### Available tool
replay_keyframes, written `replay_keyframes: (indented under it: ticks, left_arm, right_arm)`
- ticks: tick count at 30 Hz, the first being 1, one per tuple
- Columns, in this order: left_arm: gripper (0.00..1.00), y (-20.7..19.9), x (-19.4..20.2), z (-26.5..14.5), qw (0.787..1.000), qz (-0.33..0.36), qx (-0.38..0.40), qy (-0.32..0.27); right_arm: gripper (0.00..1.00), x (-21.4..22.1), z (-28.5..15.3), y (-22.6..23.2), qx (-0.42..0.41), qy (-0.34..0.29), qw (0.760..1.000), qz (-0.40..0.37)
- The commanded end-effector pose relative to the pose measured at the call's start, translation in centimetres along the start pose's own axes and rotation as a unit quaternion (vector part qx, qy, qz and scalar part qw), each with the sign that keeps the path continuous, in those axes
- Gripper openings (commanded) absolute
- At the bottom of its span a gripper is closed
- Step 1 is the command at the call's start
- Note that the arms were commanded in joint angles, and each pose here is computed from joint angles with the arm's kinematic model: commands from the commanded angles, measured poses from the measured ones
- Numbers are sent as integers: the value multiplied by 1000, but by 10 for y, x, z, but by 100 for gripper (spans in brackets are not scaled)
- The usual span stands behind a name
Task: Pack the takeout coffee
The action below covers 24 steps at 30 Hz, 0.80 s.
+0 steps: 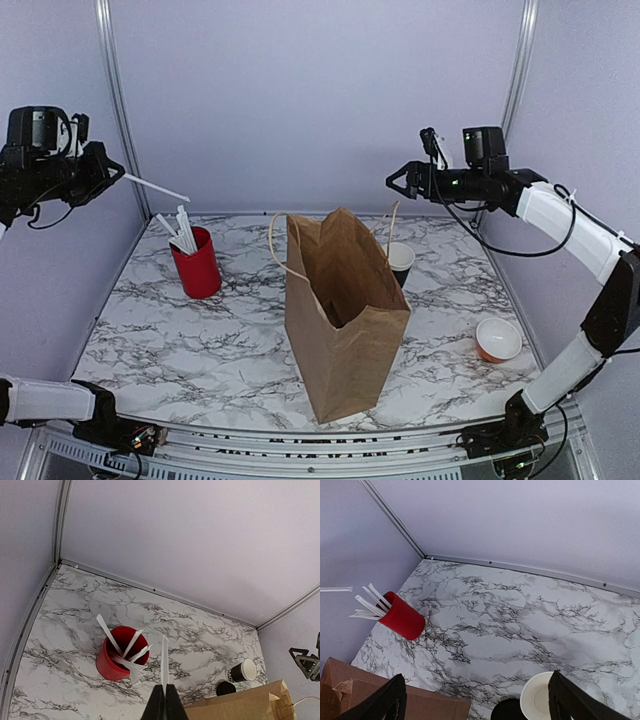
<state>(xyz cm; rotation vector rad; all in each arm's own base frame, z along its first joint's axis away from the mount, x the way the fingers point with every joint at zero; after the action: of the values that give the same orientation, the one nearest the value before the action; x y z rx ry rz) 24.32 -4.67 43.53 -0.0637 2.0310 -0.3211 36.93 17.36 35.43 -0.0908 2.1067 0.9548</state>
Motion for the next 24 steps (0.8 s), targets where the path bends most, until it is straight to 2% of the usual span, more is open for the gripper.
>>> replay_keyframes:
  ticks: [1, 5, 9, 14, 19, 24]
  left_arm:
    - [0, -19, -12, -13, 997, 35, 70, -6]
    - [0, -38, -23, -14, 991, 62, 121, -9]
    - [0, -69, -30, -8, 976, 100, 196, 7]
    - [0, -99, -45, -11, 960, 142, 240, 2]
    - [0, -125, -52, -20, 940, 174, 294, -12]
    - [0, -150, -46, -25, 909, 208, 362, -5]
  right_arm:
    - [95, -14, -4, 6, -5, -15, 1000, -7]
    - [95, -14, -3, 6, -6, -15, 1000, -6]
    - [95, -15, -3, 7, -6, -13, 1000, -8]
    - [95, -13, -6, 7, -4, -13, 1000, -8]
    - [95, -11, -7, 7, -5, -12, 1000, -7]
    - [95, -11, -8, 7, -4, -10, 1000, -7]
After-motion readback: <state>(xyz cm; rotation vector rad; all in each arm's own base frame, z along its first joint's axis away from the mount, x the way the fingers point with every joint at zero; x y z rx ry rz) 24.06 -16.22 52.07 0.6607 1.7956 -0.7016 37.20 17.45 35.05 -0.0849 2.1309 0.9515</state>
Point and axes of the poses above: each gripper's point midway between its finger pads, its own z axis out along the fingers, its own y axis along the line the jaws close on, x = y × z, the point moved 7 cm from there along -z, back along the fingers, and after that the axes turned 15 degrees about z, right-handed, at the moved point
